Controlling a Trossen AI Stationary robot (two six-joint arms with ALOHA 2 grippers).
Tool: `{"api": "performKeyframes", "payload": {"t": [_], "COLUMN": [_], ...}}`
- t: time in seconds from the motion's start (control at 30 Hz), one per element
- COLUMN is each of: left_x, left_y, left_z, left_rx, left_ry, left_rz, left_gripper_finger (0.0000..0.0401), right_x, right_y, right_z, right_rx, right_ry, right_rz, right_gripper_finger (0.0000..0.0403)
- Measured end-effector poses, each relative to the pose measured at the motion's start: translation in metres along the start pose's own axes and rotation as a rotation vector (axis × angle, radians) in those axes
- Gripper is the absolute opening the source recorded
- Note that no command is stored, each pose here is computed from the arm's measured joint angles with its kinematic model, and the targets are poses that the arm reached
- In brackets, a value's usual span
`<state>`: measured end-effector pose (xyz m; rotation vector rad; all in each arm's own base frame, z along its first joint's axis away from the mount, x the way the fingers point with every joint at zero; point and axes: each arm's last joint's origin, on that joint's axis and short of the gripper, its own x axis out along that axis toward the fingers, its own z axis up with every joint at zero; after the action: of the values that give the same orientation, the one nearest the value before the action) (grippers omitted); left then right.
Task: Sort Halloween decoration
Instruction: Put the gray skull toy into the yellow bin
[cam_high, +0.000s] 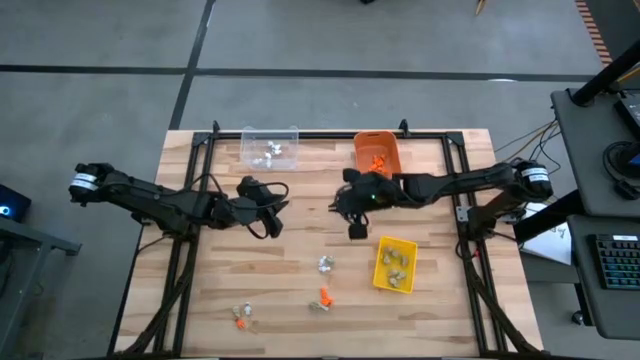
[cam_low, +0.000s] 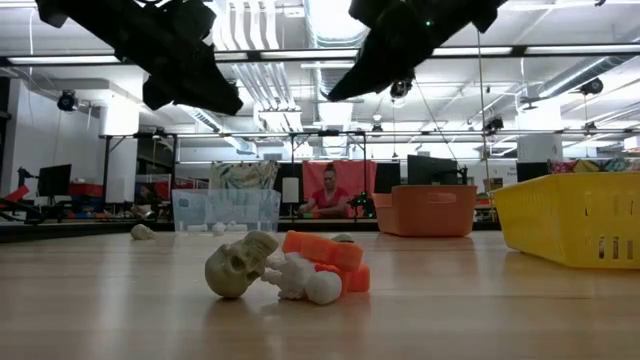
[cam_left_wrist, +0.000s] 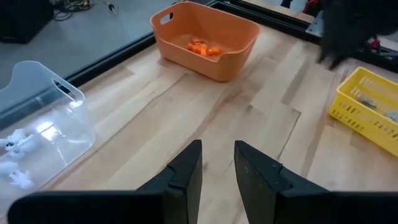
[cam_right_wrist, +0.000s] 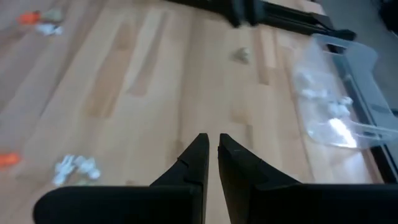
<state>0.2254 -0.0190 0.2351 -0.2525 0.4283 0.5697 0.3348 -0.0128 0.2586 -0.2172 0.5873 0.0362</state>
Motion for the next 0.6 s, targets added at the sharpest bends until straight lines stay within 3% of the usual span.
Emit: {"api": "performKeyframes", "payload": {"t": [0.17,0.6], "left_x": [0.000,0.016], "left_y": [0.000,-0.004], "left_z": [0.000,-0.014], "left_rx": [-0.024,-0.034], "left_ry": [-0.001,0.044], "left_rz": [0.003,0.089], "left_gripper_finger": [0.0076,0.0076], "right_x": [0.001,0.003], "right_y": [-0.017,-0.036], "right_z": [-0.009,-0.025], "right_rx": [0.092,0.123], "right_ry": [0.016,0.038], "right_rz": [-0.044,-0.093], "right_gripper_finger": [0.0028,0.0028]}}
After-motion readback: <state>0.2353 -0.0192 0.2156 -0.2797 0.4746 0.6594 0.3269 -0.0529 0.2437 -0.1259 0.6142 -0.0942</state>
